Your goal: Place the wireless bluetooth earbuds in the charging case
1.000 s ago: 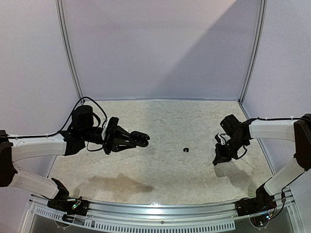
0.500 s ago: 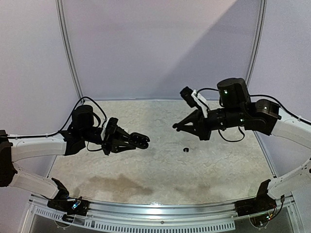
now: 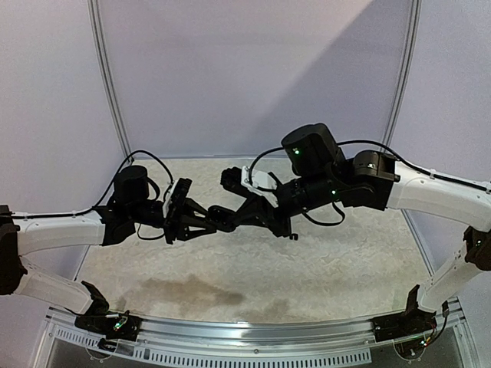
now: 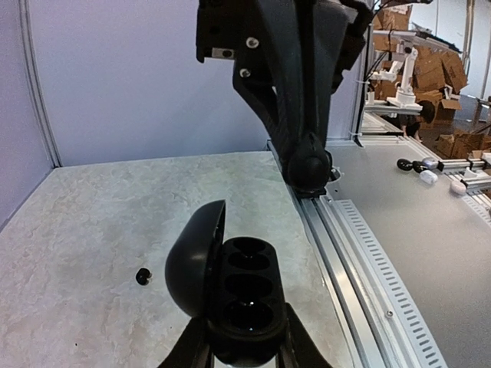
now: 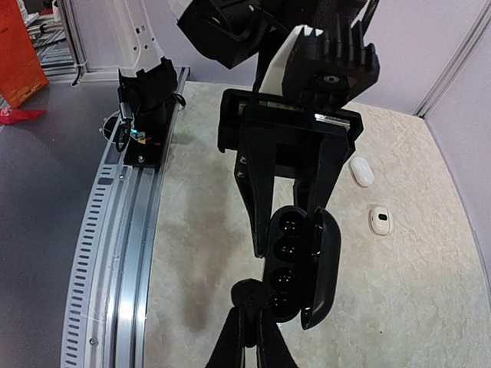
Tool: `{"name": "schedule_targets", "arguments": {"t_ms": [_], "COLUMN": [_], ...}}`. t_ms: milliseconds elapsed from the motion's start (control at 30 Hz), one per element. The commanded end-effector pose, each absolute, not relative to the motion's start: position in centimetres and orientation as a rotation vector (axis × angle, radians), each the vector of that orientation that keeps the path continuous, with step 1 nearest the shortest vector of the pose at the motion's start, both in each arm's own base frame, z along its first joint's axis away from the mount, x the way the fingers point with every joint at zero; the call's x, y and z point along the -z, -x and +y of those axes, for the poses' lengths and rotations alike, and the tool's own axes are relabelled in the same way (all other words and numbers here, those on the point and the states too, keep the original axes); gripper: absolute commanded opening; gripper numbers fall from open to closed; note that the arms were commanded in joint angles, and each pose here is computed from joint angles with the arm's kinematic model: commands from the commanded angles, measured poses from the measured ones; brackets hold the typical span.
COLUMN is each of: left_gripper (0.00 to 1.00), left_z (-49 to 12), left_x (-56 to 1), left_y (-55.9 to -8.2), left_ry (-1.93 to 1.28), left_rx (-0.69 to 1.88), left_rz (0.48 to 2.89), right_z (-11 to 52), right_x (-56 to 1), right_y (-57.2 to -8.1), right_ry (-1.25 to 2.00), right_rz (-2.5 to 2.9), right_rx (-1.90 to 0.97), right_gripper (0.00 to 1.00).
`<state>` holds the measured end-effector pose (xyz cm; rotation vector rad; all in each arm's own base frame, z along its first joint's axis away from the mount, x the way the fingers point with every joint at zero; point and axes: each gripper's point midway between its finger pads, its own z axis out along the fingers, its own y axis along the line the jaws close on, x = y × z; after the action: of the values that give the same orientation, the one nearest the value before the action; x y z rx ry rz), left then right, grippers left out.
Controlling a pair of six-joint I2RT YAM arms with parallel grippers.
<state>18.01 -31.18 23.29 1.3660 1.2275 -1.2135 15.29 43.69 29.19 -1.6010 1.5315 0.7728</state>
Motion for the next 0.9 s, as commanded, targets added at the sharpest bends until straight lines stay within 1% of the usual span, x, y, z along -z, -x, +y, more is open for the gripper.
{"name": "schedule_targets", "arguments": {"t_ms": [0, 367, 867], "left_gripper": [0.00, 0.00, 0.00], "left_z": [-31.7, -31.7, -31.8], "left_x": [-24.1, -24.0, -24.0], "left_y": [-18.3, -18.7, -18.1], "left_ry": [-1.329, -1.299, -1.365], "left_rx": [1.214, 1.200, 1.192], "left_rz": [1.251, 1.270, 1.203], "right_z": [44.3, 45.3, 44.6], "right_x": [-29.5, -27.7, -26.8], "right_y": [-15.7, -17.5, -18.7], "right_ry": [1.620, 1.597, 1.600], "right_rz": [1.501, 1.568, 1.608], "right_rx": [-0.724, -0.647, -0.542], "right_gripper": [0.00, 0.00, 0.00]}}
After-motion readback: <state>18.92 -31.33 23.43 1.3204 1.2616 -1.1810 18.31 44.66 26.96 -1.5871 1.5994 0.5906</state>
